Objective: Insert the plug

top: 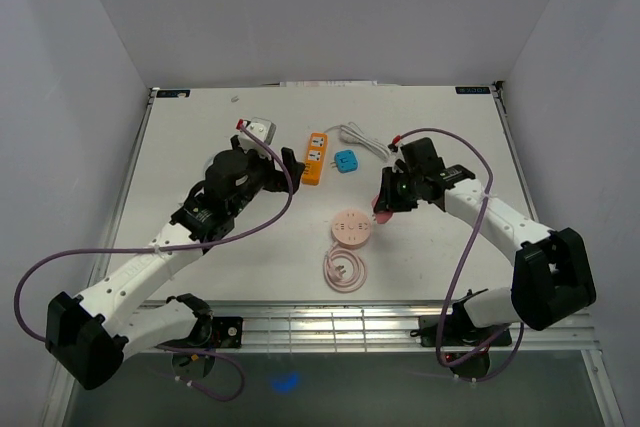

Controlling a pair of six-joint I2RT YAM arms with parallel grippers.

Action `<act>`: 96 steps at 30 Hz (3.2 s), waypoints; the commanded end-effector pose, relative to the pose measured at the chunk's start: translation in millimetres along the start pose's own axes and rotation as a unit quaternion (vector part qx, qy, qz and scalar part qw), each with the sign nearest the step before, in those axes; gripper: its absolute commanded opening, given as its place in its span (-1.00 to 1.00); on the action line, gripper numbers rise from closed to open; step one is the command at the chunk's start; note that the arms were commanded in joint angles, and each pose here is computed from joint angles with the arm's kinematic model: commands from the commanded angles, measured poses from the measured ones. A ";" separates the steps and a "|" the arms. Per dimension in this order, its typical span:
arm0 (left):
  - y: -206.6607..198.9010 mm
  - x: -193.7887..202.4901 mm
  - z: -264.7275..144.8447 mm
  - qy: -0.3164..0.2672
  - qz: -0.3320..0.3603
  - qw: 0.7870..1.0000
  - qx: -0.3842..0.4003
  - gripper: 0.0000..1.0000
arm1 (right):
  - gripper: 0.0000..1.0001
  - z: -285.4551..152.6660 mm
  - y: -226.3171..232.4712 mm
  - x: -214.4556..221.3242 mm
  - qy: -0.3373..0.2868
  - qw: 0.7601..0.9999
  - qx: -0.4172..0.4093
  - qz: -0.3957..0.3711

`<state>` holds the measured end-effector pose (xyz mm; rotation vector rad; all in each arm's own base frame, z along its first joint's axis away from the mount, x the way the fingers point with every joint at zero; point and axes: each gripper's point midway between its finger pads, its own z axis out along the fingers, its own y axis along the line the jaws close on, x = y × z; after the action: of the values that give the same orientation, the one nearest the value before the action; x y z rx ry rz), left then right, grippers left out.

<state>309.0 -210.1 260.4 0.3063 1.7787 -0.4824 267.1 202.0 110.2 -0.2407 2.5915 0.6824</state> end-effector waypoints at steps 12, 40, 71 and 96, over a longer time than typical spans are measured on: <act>-15.2 27.9 11.0 0.094 -0.003 0.995 0.032 0.96 | -0.85 -1.4 5.0 12.1 -0.045 0.998 0.033 0.010; -8.7 19.2 2.3 0.069 0.002 0.997 0.019 0.96 | -0.84 28.1 22.4 10.0 -0.031 0.998 0.047 0.001; -3.1 26.0 4.7 0.085 -0.004 0.996 0.000 0.96 | -0.84 34.8 15.0 19.9 -0.013 0.995 0.096 0.011; -3.2 29.8 5.9 0.092 -0.005 0.996 0.000 0.96 | -0.85 51.4 -9.7 46.9 0.016 0.980 0.200 -0.014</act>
<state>303.8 -217.3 219.5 0.3668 1.9805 -0.4667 254.3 234.7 67.9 -0.1590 2.6288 0.2767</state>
